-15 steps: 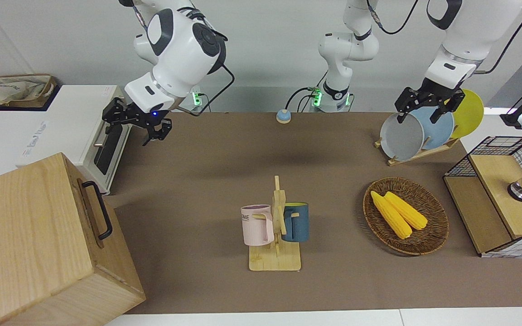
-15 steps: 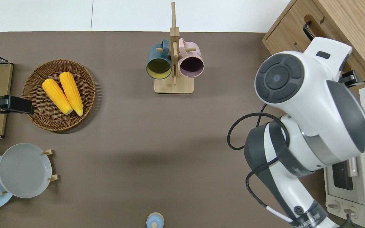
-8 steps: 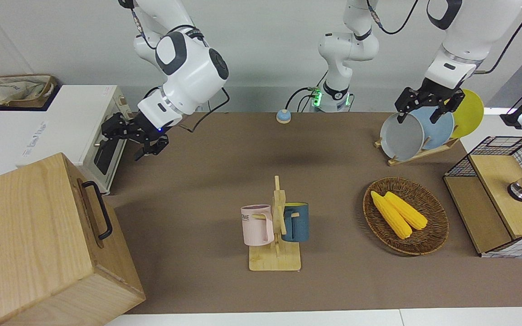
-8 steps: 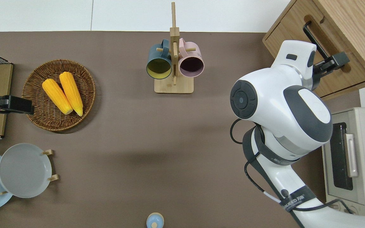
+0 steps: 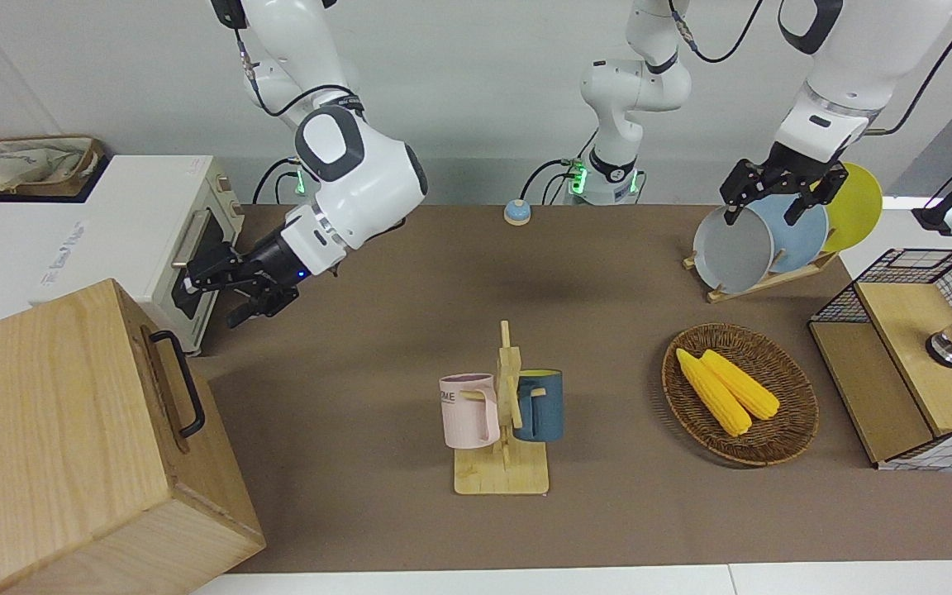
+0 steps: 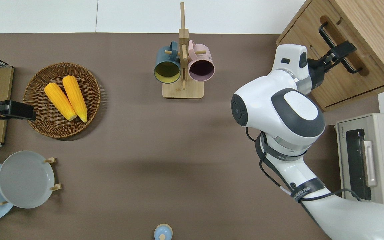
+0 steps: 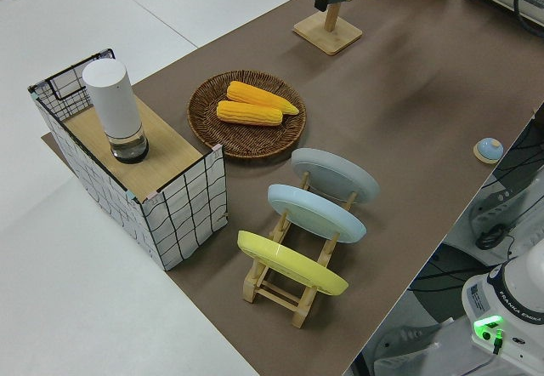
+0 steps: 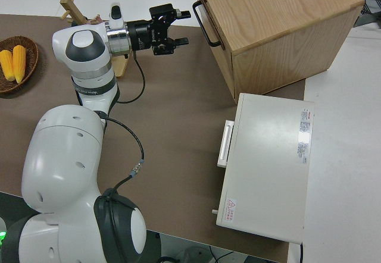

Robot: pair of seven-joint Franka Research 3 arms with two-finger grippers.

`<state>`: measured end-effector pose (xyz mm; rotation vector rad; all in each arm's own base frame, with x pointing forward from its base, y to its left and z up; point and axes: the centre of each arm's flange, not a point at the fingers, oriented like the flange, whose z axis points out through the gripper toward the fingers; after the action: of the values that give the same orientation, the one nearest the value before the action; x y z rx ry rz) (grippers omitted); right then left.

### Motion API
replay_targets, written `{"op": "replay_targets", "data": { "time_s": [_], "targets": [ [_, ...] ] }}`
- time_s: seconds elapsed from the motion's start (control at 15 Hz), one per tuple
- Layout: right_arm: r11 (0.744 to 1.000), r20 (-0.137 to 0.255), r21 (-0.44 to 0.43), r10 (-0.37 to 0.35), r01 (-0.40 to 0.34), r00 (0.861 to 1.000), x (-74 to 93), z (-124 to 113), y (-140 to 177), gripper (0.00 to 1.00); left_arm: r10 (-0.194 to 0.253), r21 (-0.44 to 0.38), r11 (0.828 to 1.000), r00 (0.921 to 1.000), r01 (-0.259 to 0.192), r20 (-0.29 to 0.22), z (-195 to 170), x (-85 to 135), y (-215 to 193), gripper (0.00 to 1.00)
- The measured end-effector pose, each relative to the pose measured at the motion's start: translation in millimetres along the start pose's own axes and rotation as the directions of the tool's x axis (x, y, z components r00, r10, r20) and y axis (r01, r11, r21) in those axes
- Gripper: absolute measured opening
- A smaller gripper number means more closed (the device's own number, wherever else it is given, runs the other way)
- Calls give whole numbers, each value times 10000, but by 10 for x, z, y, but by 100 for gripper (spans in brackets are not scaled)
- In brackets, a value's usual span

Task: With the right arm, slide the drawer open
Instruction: 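Raise the right gripper and reach toward the black drawer handle, then close the right gripper on the black drawer handle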

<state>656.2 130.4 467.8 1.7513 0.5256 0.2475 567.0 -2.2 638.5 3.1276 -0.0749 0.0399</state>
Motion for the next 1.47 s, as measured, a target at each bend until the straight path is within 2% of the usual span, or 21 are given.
{"op": "replay_targets", "data": {
  "time_s": [0.2,0.4,0.67,0.87,1.0,1.07,1.2,1.47],
  "targets": [
    [9980,-146,-636,12,-22,9999,81,119,-161,98,0,0,10000,10000,0,0,0,0,0,100],
    [9937,-205,-1052,357,-377,9992,151,275,-377,98,0,0,10000,10000,0,0,0,0,0,100],
    [9864,-214,-1466,719,-743,9972,176,465,-531,98,0,0,10000,10000,0,0,0,0,0,100],
    [9852,-231,-1532,738,-765,9970,184,491,-566,96,0,0,10000,10000,0,0,0,0,0,99],
    [9835,-294,-1652,703,-742,9971,190,486,-555,93,0,0,10000,10000,0,0,0,0,0,100],
    [9827,-314,-1700,689,-733,9971,191,487,-550,82,0,0,10000,10000,0,0,0,0,0,100],
    [9788,-371,-1929,627,-687,9973,191,508,-526,75,0,0,10000,10000,0,0,0,0,0,100],
    [9717,-461,-2297,453,-547,9979,200,553,-528,71,0,0,10000,10000,0,0,0,0,0,100]
  ]
}}
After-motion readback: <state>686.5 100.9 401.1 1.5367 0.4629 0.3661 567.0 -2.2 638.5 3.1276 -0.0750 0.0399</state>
